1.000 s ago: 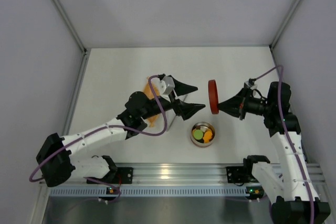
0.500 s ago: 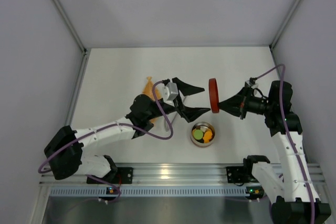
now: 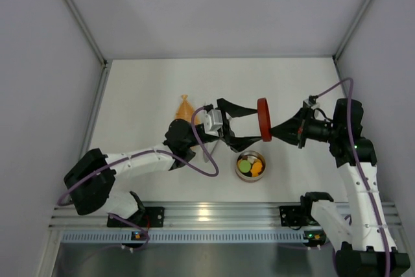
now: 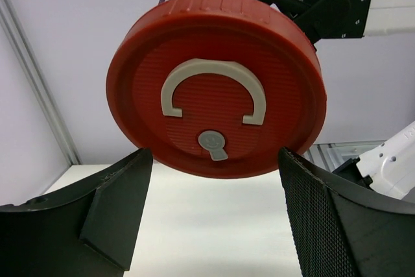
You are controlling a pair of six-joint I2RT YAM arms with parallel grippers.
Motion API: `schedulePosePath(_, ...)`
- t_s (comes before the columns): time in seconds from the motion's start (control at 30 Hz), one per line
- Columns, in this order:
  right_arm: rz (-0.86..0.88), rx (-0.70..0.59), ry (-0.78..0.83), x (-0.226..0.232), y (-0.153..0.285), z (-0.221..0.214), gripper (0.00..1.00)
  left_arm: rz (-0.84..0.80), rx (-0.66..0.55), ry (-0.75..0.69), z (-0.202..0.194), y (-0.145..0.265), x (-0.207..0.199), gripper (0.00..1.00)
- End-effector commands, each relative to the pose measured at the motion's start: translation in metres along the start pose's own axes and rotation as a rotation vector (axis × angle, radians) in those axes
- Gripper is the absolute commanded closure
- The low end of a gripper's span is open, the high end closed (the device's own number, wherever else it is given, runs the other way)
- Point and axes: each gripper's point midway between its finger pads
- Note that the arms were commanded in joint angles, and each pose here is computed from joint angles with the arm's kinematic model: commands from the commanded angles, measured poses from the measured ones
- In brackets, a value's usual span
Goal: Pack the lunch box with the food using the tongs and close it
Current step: Pick up the box lid from the center of the board.
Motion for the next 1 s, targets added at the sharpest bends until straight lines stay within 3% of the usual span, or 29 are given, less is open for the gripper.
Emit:
schedulePosePath(0.0, 0.003, 0.039, 0.039, 0.012, 0.006, -0.017, 1.00, -0.042, -0.124, -0.107, 0.032, -0.011, -0.001, 0.17)
schedulePosePath(0.67, -0.037, 0.037, 0.029, 0.002, 0.006, -0.017, 1.00, -0.095, -0.188, -0.129, 0.074, -0.007, -0.011, 0.17)
schedulePosePath(0.97, -0.034, 0.030, 0.038, 0.006, 0.007, -0.017, 1.00, -0.128, -0.168, -0.110, 0.064, -0.014, -0.013, 0.18)
Point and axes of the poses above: each gripper's point midway between its finger pads, its own y axis back along the fingers, its own x axis along the line the jaws close on, z = x × y, and after that the axes turned 9 degrees about -y, right-handed
